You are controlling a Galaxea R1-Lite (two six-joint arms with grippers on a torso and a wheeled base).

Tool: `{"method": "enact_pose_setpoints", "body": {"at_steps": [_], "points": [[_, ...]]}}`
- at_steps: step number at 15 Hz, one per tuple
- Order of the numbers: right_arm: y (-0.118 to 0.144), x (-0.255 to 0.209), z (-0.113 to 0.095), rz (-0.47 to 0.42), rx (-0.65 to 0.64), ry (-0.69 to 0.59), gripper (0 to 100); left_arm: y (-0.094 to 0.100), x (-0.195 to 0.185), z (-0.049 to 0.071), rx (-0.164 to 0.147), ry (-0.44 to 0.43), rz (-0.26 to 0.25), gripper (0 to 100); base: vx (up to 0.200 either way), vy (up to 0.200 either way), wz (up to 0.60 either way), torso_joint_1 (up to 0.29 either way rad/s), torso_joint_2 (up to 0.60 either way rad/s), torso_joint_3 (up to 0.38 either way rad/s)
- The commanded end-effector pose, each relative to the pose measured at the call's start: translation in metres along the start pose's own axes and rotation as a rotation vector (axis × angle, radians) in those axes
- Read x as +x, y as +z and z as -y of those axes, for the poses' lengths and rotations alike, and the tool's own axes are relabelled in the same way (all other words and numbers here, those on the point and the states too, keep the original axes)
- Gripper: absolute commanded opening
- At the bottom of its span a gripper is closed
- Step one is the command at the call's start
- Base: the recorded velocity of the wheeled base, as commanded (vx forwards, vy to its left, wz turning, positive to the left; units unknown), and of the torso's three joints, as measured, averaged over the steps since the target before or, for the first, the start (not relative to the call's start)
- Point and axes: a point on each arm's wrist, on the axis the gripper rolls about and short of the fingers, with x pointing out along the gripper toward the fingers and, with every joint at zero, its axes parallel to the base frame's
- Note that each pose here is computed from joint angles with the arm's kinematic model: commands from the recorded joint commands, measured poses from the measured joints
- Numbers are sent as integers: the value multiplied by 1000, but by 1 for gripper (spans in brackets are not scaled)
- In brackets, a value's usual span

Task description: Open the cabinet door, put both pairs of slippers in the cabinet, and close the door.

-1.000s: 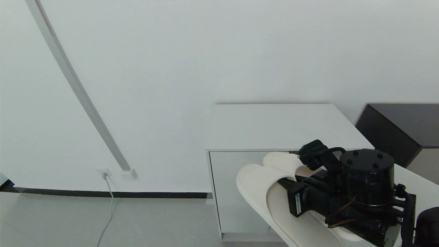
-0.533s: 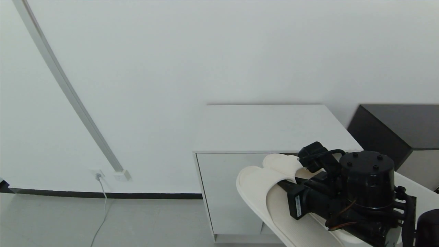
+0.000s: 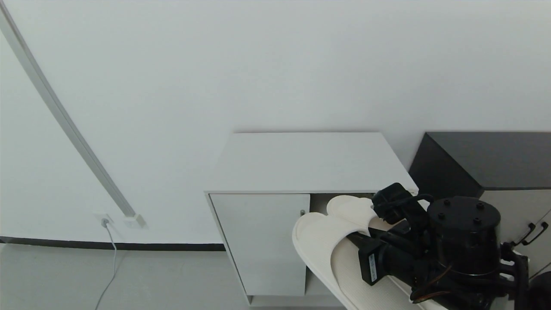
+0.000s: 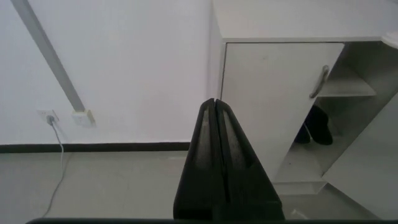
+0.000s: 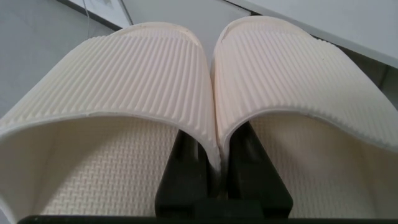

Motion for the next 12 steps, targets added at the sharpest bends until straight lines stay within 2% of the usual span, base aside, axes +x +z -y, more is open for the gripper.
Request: {"method": "enact_pose_setpoints", "body": {"at_steps": [1,4,12], "points": [[2,-4,-1,10,1,8,0,0,0,0,1,0,0,0,0,-200,0,7,-2,2],[1,-5,0,10,3,9,0,0,0,0,0,0,0,0,0,-200,0,2,2,2],[4,-18,-9,36,6,54,0,0,0,0,-3,3,0,0,0,0,0,0,0,0]]}}
